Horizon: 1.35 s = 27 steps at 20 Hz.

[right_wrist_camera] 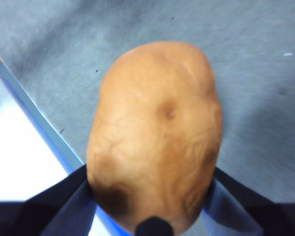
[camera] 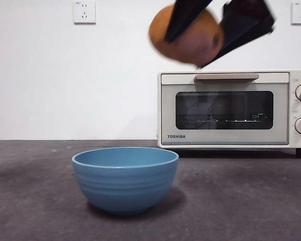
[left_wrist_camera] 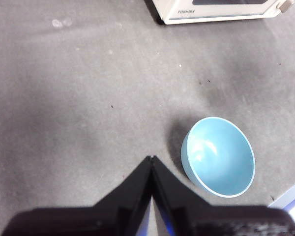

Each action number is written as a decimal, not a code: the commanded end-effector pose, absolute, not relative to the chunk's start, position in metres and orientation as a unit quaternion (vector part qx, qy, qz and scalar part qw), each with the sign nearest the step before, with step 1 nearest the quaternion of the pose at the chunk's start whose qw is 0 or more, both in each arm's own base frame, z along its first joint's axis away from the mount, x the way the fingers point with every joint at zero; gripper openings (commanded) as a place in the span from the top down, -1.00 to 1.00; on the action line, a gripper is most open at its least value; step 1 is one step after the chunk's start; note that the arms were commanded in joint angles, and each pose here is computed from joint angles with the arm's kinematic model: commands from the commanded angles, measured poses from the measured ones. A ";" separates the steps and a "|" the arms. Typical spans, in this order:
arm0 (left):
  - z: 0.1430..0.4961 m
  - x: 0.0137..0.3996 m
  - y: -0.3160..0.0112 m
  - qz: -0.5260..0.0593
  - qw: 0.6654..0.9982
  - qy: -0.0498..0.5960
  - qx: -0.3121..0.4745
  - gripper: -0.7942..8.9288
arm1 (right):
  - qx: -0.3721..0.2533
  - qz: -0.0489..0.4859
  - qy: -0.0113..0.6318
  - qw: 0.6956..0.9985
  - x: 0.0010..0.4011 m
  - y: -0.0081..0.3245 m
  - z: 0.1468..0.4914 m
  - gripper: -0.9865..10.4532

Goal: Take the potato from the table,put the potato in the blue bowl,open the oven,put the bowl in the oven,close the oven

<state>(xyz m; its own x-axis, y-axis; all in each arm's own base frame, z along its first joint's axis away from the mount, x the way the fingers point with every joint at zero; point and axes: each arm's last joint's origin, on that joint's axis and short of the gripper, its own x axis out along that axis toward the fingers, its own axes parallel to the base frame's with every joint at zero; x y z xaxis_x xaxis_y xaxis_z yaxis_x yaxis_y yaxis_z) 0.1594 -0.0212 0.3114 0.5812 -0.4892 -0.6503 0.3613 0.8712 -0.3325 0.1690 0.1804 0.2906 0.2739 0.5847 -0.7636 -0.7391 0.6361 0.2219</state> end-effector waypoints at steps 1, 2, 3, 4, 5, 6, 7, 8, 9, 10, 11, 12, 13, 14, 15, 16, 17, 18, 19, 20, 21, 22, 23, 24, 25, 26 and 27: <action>0.311 0.162 -0.022 -0.240 0.884 0.392 -0.085 0.85 | -0.088 0.436 0.445 0.777 0.176 0.199 0.272 0.82; 0.310 0.163 -0.022 -0.240 0.883 0.393 -0.085 0.85 | -0.089 0.440 0.446 0.774 0.180 0.207 0.265 0.82; 0.310 0.163 -0.022 -0.240 0.883 0.394 -0.085 0.85 | -0.092 0.440 0.452 0.770 0.184 0.213 0.257 0.82; 0.309 0.164 -0.022 -0.240 0.882 0.396 -0.085 0.85 | -0.092 0.434 0.466 0.766 0.188 0.217 0.249 0.82; 0.309 0.164 -0.022 -0.241 0.882 0.396 -0.084 0.85 | -0.096 0.428 0.482 0.758 0.190 0.221 0.240 0.82; 0.309 0.164 -0.022 -0.240 0.882 0.396 -0.084 0.85 | -0.100 0.423 0.496 0.752 0.192 0.224 0.231 0.82; 0.309 0.164 -0.022 -0.241 0.882 0.395 -0.084 0.85 | -0.102 0.421 0.506 0.746 0.194 0.227 0.224 0.82; 0.309 0.164 -0.022 -0.241 0.883 0.395 -0.084 0.85 | -0.103 0.420 0.509 0.744 0.196 0.229 0.219 0.82; 0.309 0.165 -0.022 -0.240 0.882 0.396 -0.084 0.85 | -0.098 0.420 0.514 0.742 0.198 0.233 0.215 0.82; 0.309 0.165 -0.022 -0.240 0.882 0.397 -0.084 0.85 | -0.095 0.422 0.517 0.739 0.198 0.236 0.211 0.81; 0.309 0.165 -0.022 -0.240 0.882 0.397 -0.084 0.85 | -0.094 0.424 0.518 0.737 0.198 0.238 0.208 0.78; 0.309 0.165 -0.022 -0.241 0.882 0.396 -0.084 0.85 | -0.094 0.424 0.519 0.736 0.199 0.239 0.207 0.63; 0.309 0.165 -0.022 -0.240 0.882 0.397 -0.084 0.85 | -0.095 0.425 0.519 0.736 0.198 0.240 0.207 0.46; 0.309 0.165 -0.022 -0.241 0.882 0.397 -0.084 0.85 | -0.098 0.425 0.517 0.737 0.197 0.241 0.206 0.29; 0.309 0.165 -0.022 -0.241 0.882 0.397 -0.084 0.85 | -0.100 0.424 0.513 0.740 0.197 0.242 0.207 0.20; 0.309 0.165 -0.022 -0.241 0.882 0.397 -0.084 0.85 | -0.101 0.421 0.508 0.744 0.198 0.243 0.207 0.14; 0.309 0.165 -0.022 -0.240 0.882 0.397 -0.084 0.85 | -0.104 0.416 0.504 0.750 0.199 0.243 0.207 0.07; 0.309 0.165 -0.022 -0.240 0.882 0.397 -0.084 0.85 | -0.104 0.413 0.502 0.753 0.199 0.243 0.207 -0.02; 0.309 0.165 -0.022 -0.240 0.882 0.397 -0.084 0.85 | -0.103 0.411 0.502 0.754 0.199 0.243 0.207 -0.07; 0.309 0.165 -0.022 -0.240 0.882 0.397 -0.084 0.85 | -0.103 0.411 0.503 0.754 0.199 0.243 0.207 -0.07; 0.309 0.165 -0.022 -0.240 0.882 0.397 -0.084 0.85 | -0.103 0.411 0.503 0.753 0.199 0.243 0.207 -0.07; 0.309 0.165 -0.022 -0.240 0.882 0.397 -0.084 0.85 | -0.101 0.410 0.504 0.754 0.199 0.243 0.207 -0.07; 0.309 0.165 -0.022 -0.240 0.882 0.396 -0.085 0.85 | -0.100 0.410 0.503 0.754 0.199 0.243 0.207 -0.07; 0.309 0.165 -0.022 -0.240 0.883 0.395 -0.086 0.85 | -0.099 0.412 0.502 0.754 0.200 0.244 0.209 -0.06; 0.310 0.166 -0.022 -0.241 0.884 0.391 -0.085 0.85 | -0.098 0.415 0.496 0.756 0.200 0.244 0.215 -0.06; 0.310 0.166 -0.022 -0.240 0.885 0.390 -0.087 0.85 | -0.096 0.419 0.484 0.762 0.200 0.244 0.224 -0.05; 0.310 0.166 -0.022 -0.237 0.885 0.390 -0.094 0.85 | -0.092 0.420 0.467 0.772 0.200 0.242 0.236 -0.05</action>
